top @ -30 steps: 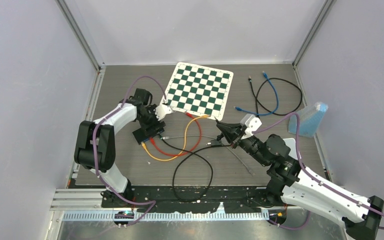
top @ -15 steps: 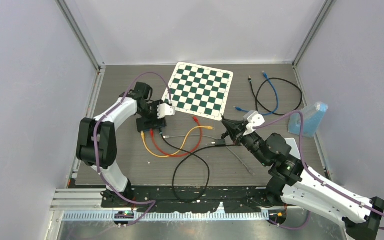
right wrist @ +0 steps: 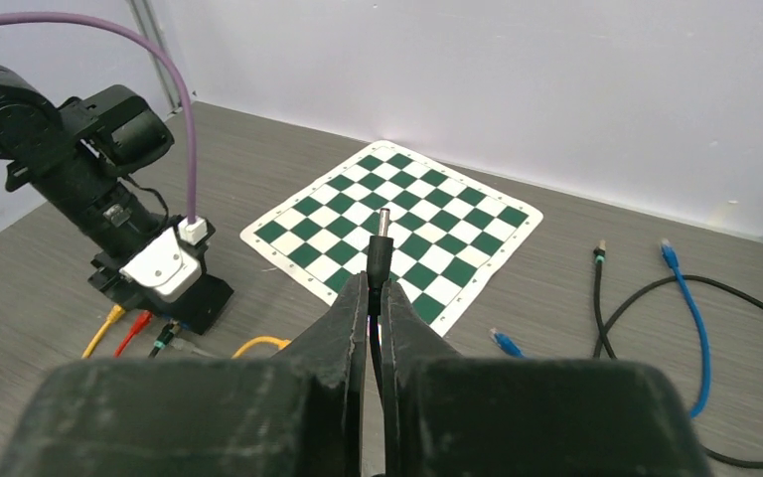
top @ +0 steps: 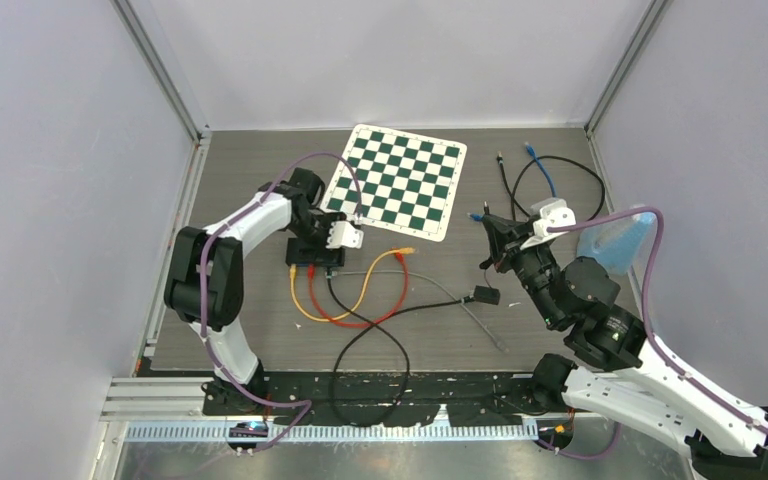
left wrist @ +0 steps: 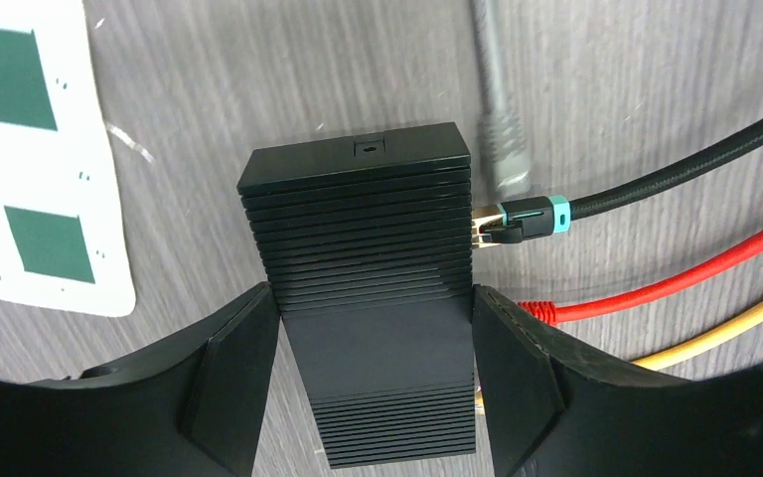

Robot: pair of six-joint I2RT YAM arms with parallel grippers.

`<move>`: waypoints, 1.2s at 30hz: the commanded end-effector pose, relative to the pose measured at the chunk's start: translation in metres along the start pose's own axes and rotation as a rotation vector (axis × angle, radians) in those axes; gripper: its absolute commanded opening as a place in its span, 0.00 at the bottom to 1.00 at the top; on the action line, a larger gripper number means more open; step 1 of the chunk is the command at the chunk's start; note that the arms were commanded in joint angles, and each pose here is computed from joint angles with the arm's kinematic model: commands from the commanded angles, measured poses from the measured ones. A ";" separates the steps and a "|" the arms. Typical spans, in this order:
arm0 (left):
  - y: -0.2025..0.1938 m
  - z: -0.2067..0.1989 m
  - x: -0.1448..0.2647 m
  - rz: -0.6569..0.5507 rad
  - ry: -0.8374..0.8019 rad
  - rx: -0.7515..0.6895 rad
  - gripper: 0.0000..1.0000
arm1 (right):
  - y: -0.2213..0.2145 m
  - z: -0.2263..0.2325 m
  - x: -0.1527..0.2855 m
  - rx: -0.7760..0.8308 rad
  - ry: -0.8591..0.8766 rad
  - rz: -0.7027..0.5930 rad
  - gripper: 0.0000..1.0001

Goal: Insert the plug into the switch port
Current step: Move the switch port to the center of the board.

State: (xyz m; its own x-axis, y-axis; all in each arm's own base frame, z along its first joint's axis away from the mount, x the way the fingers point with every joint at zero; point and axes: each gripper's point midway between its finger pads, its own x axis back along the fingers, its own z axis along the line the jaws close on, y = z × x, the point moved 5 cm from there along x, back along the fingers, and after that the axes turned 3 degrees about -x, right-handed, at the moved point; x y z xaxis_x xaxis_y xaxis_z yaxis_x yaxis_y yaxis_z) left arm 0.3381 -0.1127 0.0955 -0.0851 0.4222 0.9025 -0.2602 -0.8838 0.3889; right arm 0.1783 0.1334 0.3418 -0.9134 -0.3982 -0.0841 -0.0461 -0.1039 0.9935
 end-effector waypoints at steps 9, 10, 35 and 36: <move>0.010 -0.006 0.002 0.053 -0.015 -0.063 0.69 | 0.009 -0.011 0.014 -0.045 -0.029 -0.042 0.05; 0.012 -0.009 0.002 0.039 -0.015 -0.055 0.72 | 0.007 -0.011 0.015 -0.047 -0.029 -0.038 0.05; 0.076 -0.001 0.119 -0.239 0.561 0.197 1.00 | 0.018 -0.006 0.003 -0.003 -0.032 -0.031 0.05; 0.082 0.001 0.133 -0.276 0.626 0.245 1.00 | 0.020 -0.006 -0.001 0.018 -0.040 -0.026 0.05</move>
State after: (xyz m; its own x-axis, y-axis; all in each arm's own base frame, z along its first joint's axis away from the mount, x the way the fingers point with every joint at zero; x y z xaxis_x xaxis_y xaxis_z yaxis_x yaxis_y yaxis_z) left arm 0.3016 -0.1164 0.1773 -0.4085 0.5195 0.7505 -0.1930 -0.8528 0.4853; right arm 0.1733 0.1263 0.3262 -0.9193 -0.3928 -0.0233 0.0032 -0.0666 0.9978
